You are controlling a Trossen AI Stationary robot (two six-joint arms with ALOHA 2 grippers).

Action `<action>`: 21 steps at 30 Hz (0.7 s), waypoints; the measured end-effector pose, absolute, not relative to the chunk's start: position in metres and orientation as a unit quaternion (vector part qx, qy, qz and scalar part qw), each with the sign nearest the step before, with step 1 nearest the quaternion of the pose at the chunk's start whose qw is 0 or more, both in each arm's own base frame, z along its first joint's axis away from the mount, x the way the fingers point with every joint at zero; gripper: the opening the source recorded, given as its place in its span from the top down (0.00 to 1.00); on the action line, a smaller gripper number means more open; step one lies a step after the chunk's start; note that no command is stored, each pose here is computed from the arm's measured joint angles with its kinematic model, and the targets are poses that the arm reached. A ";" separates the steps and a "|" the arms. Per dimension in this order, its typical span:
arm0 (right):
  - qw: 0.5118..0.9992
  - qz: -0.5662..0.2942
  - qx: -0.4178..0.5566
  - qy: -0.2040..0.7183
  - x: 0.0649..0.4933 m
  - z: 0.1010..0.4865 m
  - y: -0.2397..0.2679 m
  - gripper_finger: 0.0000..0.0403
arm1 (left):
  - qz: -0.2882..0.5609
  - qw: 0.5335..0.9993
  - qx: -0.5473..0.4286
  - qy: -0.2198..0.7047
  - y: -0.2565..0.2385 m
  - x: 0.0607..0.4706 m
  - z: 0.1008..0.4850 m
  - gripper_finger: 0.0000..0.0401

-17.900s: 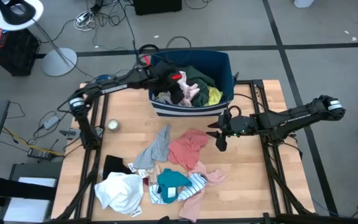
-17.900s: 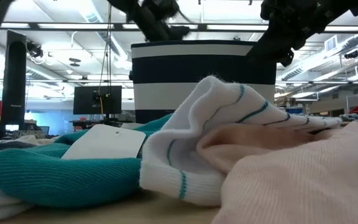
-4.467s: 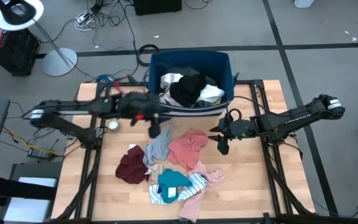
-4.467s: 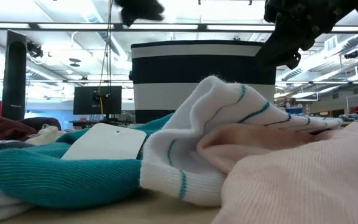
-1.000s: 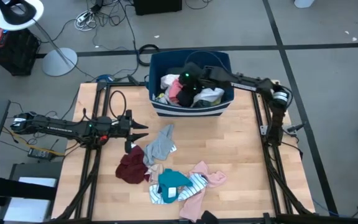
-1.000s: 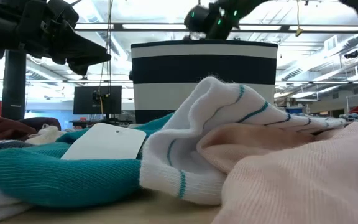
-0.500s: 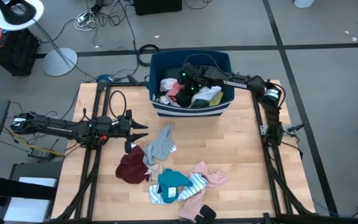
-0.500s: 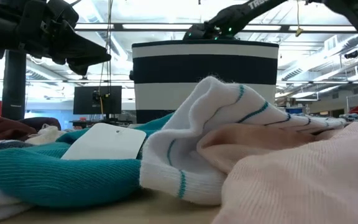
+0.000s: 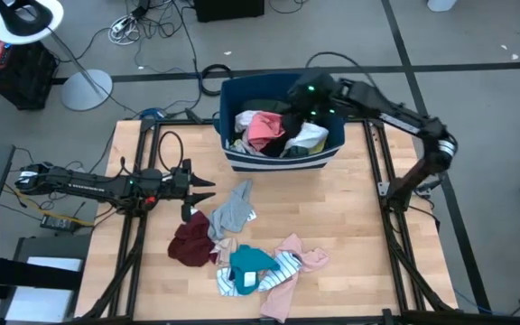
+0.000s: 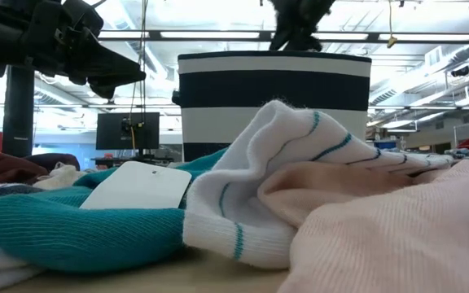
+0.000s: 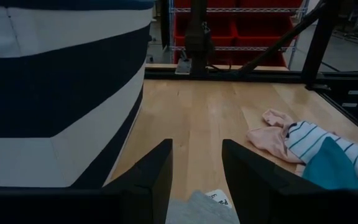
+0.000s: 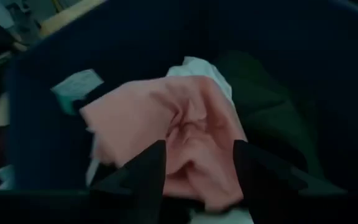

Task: Sort clothes
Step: Put the gray boxer into the blue laundry bin

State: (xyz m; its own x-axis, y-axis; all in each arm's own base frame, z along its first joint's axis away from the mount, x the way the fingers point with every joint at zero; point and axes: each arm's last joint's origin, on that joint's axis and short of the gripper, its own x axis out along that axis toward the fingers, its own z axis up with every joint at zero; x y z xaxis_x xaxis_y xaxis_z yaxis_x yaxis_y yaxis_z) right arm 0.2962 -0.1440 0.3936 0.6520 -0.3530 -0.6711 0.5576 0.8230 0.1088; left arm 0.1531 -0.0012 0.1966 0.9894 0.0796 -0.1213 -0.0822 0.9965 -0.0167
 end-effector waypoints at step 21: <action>0.940 -0.086 0.029 0.330 0.317 0.345 0.005 0.53 | 0.040 0.997 -0.011 0.060 -0.001 0.153 0.197 0.64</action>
State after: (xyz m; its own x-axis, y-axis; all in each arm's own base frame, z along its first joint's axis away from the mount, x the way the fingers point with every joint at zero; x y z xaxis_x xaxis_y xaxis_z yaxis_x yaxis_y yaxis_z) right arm 0.3172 0.0053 0.3449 0.7674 -0.1418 -0.6253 0.1800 0.9837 -0.0021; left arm 0.1531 -0.0012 0.1966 0.9895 0.0785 -0.1213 -0.0811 0.9966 -0.0169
